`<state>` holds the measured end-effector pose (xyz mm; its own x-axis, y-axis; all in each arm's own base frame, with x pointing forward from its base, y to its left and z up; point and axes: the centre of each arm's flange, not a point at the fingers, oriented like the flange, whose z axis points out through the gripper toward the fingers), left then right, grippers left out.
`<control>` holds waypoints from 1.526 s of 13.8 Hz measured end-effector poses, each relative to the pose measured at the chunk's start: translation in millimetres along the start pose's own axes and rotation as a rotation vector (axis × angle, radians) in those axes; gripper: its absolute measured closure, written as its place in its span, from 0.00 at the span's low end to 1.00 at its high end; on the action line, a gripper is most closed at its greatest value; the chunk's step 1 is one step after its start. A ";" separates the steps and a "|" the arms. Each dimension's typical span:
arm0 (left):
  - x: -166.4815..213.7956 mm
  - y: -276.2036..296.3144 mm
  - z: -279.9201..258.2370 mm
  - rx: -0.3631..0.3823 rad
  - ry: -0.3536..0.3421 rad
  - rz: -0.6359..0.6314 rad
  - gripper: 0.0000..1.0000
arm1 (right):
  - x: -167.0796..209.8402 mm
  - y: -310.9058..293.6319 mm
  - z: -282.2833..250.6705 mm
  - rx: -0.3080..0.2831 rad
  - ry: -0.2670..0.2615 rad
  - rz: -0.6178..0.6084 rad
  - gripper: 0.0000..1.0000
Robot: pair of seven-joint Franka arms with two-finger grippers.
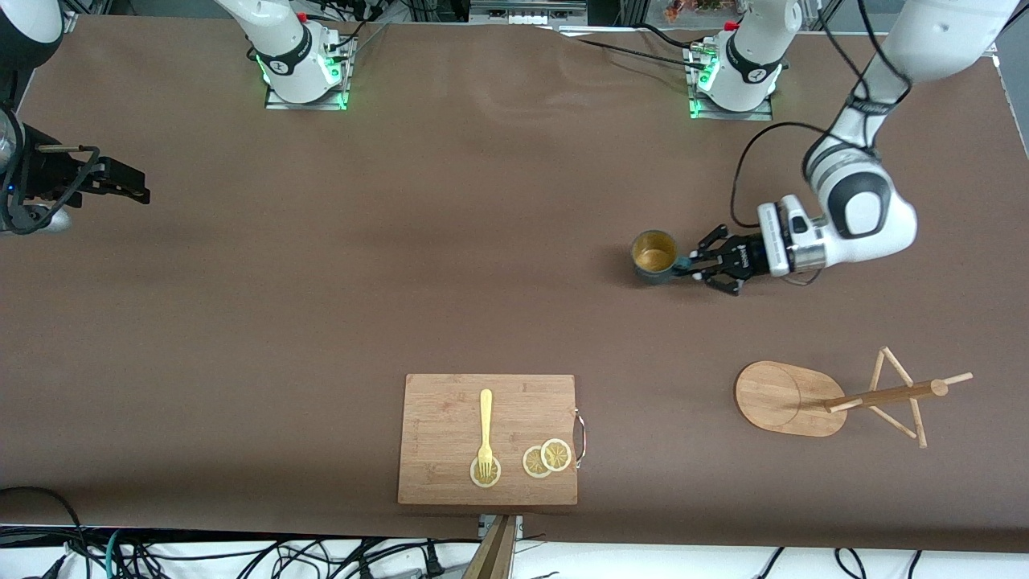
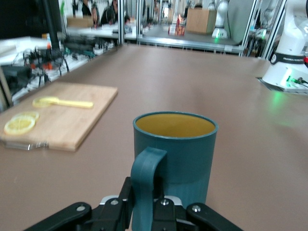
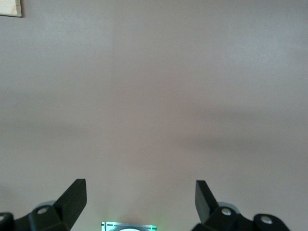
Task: Pass cup and hang on rack
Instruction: 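Lift the mug with the left gripper and carry it toward the rack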
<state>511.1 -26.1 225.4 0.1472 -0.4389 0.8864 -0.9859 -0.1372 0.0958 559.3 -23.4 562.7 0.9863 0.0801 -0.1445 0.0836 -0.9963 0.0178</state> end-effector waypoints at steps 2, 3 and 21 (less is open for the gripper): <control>8.8 11.8 -43.4 -0.018 -0.063 -0.065 0.81 | -0.1 -0.1 0.1 0.000 -0.001 0.000 0.00; 11.2 17.7 -64.0 -0.020 -0.081 -0.097 0.81 | -0.1 0.0 0.2 0.000 -0.001 0.000 0.00; -55.3 47.9 -196.2 -0.097 0.189 -1.087 0.81 | 1.0 -1.0 -2.1 0.004 0.011 -0.001 0.00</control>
<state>440.1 165.8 269.8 0.9319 0.0170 0.3623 -0.3418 -0.2934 0.8928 560.6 -22.3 564.6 0.9877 0.0809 -0.1338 0.0835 -0.9964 0.0138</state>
